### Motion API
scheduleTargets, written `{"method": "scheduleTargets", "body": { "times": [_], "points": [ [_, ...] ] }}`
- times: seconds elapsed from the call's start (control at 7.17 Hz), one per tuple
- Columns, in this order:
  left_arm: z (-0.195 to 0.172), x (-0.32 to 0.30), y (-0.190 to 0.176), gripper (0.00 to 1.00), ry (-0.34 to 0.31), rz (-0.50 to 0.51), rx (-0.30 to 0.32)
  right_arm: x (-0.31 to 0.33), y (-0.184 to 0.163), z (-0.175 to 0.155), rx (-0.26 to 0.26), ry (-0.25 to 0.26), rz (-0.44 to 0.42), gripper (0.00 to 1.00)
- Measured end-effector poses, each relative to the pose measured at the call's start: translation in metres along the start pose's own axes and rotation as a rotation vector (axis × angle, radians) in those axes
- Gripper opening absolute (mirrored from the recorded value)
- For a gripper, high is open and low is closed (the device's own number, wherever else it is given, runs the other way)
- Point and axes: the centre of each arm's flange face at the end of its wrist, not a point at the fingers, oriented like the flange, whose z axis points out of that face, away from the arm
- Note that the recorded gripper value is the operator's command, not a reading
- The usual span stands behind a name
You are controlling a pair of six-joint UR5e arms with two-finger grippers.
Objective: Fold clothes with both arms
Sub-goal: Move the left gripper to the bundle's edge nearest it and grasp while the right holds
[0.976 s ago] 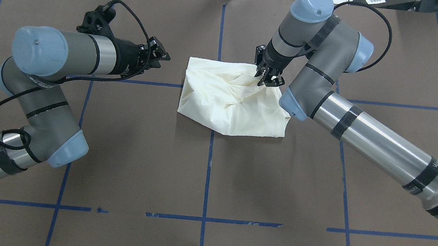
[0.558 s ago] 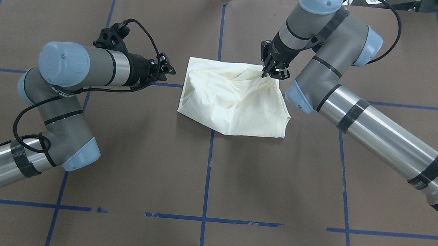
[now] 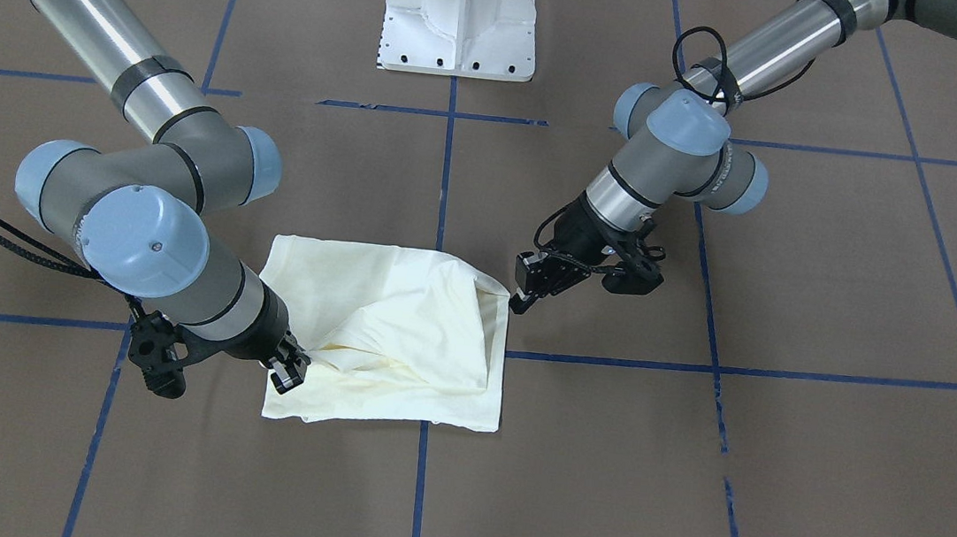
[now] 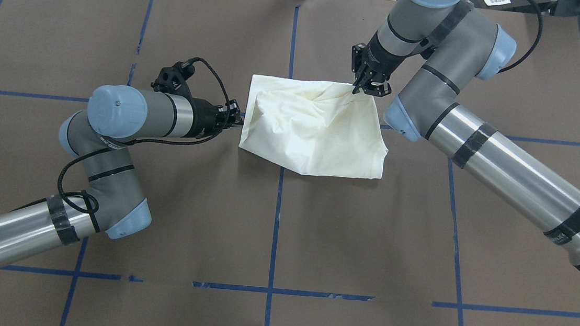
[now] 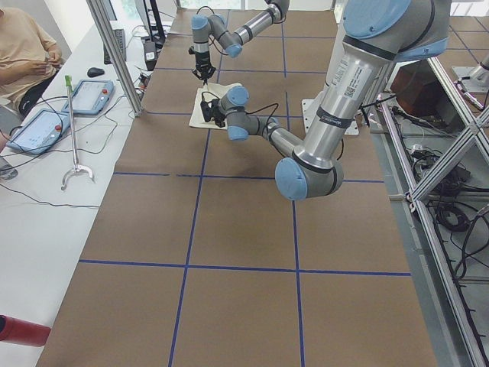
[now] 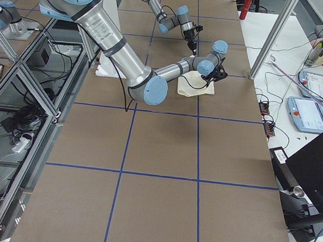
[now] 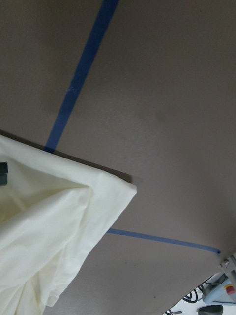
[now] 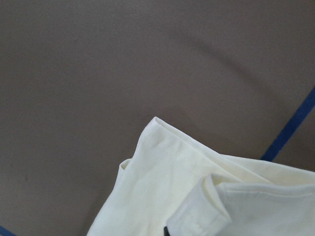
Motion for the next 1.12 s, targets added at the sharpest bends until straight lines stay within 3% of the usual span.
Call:
{"method": "scheduleTargets", "body": {
  "times": [0.42, 0.7, 1.12],
  "points": [
    [0.026, 0.016, 0.017, 0.00, 0.014, 0.014, -0.030, -0.002, 0.002, -0.001, -0.001, -0.003, -0.004, 0.00],
    [0.024, 0.018, 0.018, 0.00, 0.033, 0.052, -0.054, -0.001, 0.001, -0.001, 0.000, -0.006, -0.006, 0.00],
    [0.000, -0.004, 0.037, 0.00, 0.034, 0.088, -0.216, -0.002, 0.000, -0.001, 0.004, -0.009, -0.006, 0.00]
  ]
}}
